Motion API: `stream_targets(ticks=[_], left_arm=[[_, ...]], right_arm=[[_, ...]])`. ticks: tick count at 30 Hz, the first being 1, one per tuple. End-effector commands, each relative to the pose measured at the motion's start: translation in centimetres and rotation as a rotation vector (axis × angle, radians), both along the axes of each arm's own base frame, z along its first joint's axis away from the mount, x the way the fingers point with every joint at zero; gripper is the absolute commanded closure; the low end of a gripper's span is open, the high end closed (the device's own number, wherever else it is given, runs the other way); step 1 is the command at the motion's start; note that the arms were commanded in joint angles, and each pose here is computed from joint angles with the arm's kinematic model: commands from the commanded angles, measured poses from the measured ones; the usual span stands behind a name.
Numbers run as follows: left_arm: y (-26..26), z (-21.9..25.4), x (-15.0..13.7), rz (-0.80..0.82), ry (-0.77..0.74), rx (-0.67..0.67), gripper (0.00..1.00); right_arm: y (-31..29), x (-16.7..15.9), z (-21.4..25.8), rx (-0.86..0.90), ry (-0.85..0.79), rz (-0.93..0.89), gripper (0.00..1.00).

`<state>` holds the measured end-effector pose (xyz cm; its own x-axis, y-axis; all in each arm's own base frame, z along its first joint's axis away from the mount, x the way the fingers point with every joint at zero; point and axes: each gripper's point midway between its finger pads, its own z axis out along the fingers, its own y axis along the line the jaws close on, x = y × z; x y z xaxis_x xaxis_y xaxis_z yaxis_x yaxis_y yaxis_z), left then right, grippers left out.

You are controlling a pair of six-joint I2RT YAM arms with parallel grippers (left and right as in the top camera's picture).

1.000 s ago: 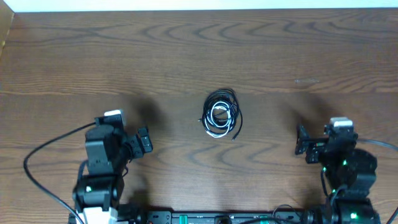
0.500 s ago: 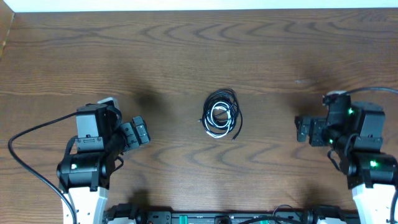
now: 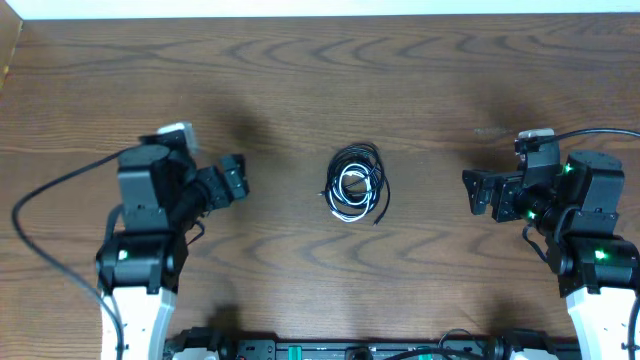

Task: Untangle cables
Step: 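Reach the left gripper to the cable bundle and grasp a black cable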

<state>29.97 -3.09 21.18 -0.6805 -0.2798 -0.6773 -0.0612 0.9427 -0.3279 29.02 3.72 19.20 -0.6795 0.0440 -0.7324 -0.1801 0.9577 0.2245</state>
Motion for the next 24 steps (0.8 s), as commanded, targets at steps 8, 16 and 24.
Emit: stream_targets(ticks=[8, 16, 24], left_arm=[[-8.5, -3.9, 3.0, -0.309, 0.112, 0.096, 0.03], [-16.0, -9.4, 4.1, -0.489, 0.164, 0.113, 0.12], [-18.2, -14.9, 4.9, -0.506, 0.213, 0.202, 0.23]], right_arm=[[-0.2, 0.2, 0.6, -0.006, -0.007, -0.020, 0.01], [-0.1, 0.2, 0.6, -0.003, -0.008, -0.017, 0.01], [-0.1, 0.1, 0.6, -0.003, -0.006, -0.017, 0.01]])
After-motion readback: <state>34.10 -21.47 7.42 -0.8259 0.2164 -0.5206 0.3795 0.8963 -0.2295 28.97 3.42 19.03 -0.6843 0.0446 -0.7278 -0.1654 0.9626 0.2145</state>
